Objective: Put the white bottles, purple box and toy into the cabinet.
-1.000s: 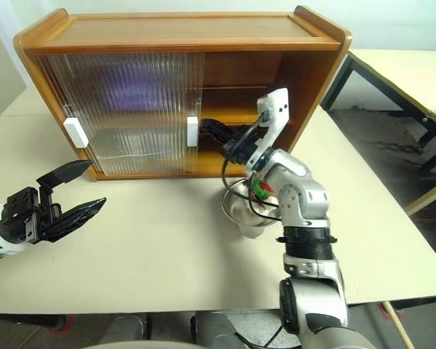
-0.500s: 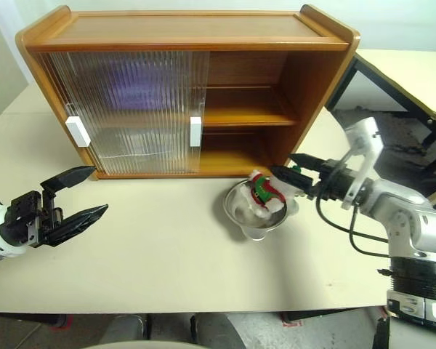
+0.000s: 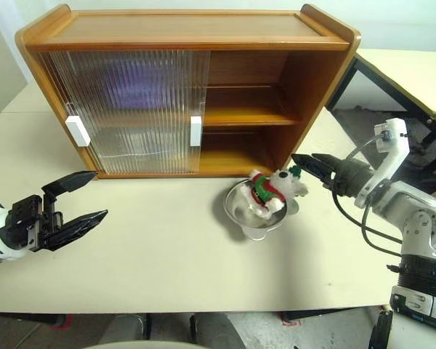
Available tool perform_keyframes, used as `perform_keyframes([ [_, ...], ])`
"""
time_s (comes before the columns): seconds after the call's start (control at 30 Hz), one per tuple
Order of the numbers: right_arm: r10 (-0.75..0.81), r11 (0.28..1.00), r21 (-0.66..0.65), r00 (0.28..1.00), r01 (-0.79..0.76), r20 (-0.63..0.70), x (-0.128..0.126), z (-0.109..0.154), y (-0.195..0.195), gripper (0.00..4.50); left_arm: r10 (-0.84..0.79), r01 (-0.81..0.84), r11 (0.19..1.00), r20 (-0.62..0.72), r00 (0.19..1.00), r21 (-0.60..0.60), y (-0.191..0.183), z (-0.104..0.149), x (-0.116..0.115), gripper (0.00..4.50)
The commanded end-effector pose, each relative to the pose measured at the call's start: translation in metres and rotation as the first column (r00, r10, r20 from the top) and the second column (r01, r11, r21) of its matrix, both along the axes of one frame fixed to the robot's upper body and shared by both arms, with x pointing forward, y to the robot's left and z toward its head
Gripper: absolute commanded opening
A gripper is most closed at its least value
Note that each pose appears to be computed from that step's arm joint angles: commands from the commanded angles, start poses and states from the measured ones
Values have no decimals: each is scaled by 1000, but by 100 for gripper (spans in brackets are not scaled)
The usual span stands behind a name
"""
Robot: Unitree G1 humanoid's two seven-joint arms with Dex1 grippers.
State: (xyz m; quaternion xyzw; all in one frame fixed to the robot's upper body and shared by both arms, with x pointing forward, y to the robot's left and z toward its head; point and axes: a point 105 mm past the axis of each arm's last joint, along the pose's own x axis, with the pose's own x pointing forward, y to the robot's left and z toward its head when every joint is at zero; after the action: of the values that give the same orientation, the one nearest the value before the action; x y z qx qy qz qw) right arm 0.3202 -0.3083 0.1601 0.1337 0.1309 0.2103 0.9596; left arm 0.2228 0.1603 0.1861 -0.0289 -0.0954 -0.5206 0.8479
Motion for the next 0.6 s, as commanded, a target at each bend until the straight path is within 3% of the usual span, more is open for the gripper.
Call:
perform_keyframes([
  [0.03,-2,1000,26,996,4,-87,-4,-11,1,443,5,-5,1000,-11,1000,19,3,-4,0,450],
  [0.4,8,995,102,978,13,-208,-9,-27,11,443,12,-12,999,7,1000,32,2,-1,3,450],
  [0.6,27,973,230,990,6,-140,1,-18,20,427,8,-8,999,6,1000,35,-1,2,3,450],
])
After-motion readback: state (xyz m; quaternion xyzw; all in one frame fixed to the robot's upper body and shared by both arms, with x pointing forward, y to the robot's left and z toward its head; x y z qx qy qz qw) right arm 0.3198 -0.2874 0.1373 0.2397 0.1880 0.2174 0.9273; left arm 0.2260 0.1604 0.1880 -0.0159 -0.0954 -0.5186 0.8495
